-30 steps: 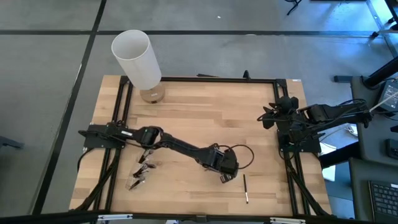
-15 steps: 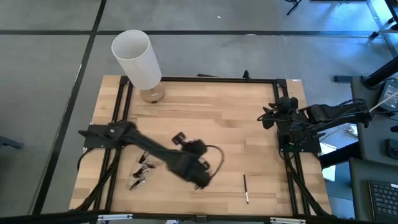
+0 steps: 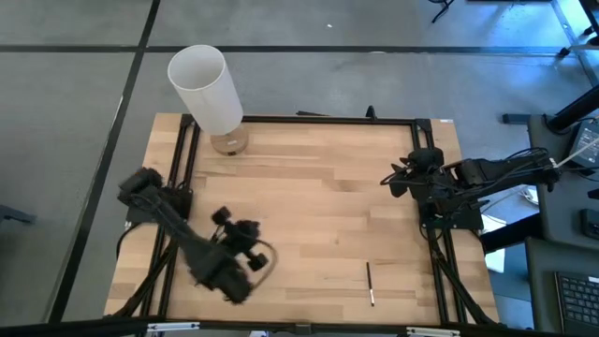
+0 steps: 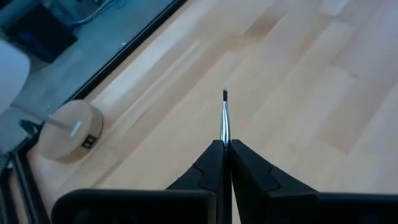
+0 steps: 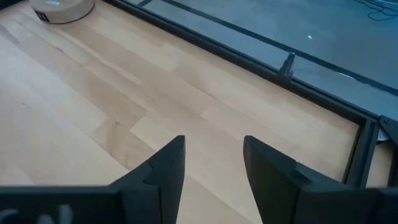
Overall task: Put items in baskets/containers
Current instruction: Put the black eyeshadow brush into the transparent organizer
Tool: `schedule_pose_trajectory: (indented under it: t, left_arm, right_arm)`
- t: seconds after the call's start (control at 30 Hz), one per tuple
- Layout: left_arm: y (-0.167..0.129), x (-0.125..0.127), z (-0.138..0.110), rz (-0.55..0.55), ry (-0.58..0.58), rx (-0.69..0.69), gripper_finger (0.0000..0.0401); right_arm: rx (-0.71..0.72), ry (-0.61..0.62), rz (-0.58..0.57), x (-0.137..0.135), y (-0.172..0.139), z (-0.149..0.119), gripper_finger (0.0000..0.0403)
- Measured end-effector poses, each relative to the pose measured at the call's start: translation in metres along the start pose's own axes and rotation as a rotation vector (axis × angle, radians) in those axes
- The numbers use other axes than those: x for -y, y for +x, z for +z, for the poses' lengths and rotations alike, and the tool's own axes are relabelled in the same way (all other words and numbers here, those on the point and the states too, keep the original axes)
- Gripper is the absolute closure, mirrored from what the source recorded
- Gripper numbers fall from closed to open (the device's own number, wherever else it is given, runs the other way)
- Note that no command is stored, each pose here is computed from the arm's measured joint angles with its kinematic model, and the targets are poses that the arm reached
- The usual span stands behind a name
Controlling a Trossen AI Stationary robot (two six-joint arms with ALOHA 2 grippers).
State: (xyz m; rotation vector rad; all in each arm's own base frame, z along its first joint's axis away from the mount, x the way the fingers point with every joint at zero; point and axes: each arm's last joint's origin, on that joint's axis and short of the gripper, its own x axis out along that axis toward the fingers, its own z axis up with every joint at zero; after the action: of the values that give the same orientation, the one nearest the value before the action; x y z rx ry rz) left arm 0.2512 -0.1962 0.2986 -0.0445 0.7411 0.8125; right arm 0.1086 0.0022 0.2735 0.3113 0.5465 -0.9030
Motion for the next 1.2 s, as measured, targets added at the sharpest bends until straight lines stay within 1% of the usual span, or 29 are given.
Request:
schedule_pose_trajectory:
  t: [0.07, 0.13, 0.23, 0.33, 0.53, 0.63, 0.8, 0.87, 1.2]
  left_arm:
    - [-0.007, -0.012, -0.016, -0.015, -0.014, 0.011, 0.0381]
    - [-0.013, -0.018, -0.035, -0.034, -0.035, 0.018, 0.0381]
    - [-0.027, -0.031, -0.059, -0.085, -0.072, 0.04, 0.0381]
    - [-0.037, -0.036, -0.085, -0.13, -0.097, 0.062, 0.0381]
    - [-0.053, -0.042, -0.126, -0.259, -0.135, 0.195, 0.0381]
    - [-0.056, -0.041, -0.139, -0.331, -0.141, 0.232, 0.0381]
    - [-0.052, -0.04, -0.155, -0.405, -0.126, 0.308, 0.0381]
    - [-0.05, -0.039, -0.16, -0.423, -0.116, 0.331, 0.0381]
    - [-0.046, -0.048, -0.187, -0.479, -0.056, 0.343, 0.0381]
  right_arm:
    - [0.0, 0.0, 0.0, 0.0, 0.0, 0.0, 0.024]
    - [0.0, 0.0, 0.0, 0.0, 0.0, 0.0, 0.024]
    - [0.0, -0.001, 0.0, 0.0, 0.0, 0.0, 0.024]
    - [0.0, -0.001, 0.0, 0.0, 0.0, 0.0, 0.024]
    - [0.001, 0.003, 0.001, 0.0, 0.0, 0.0, 0.024]
    - [0.005, 0.011, 0.007, -0.001, 0.0, 0.001, 0.024]
    - [0.007, 0.014, 0.01, -0.001, 0.0, 0.001, 0.024]
    - [0.007, 0.015, 0.01, -0.001, 0.0, 0.001, 0.024]
    - [0.008, 0.034, 0.027, -0.003, 0.0, 0.002, 0.024]
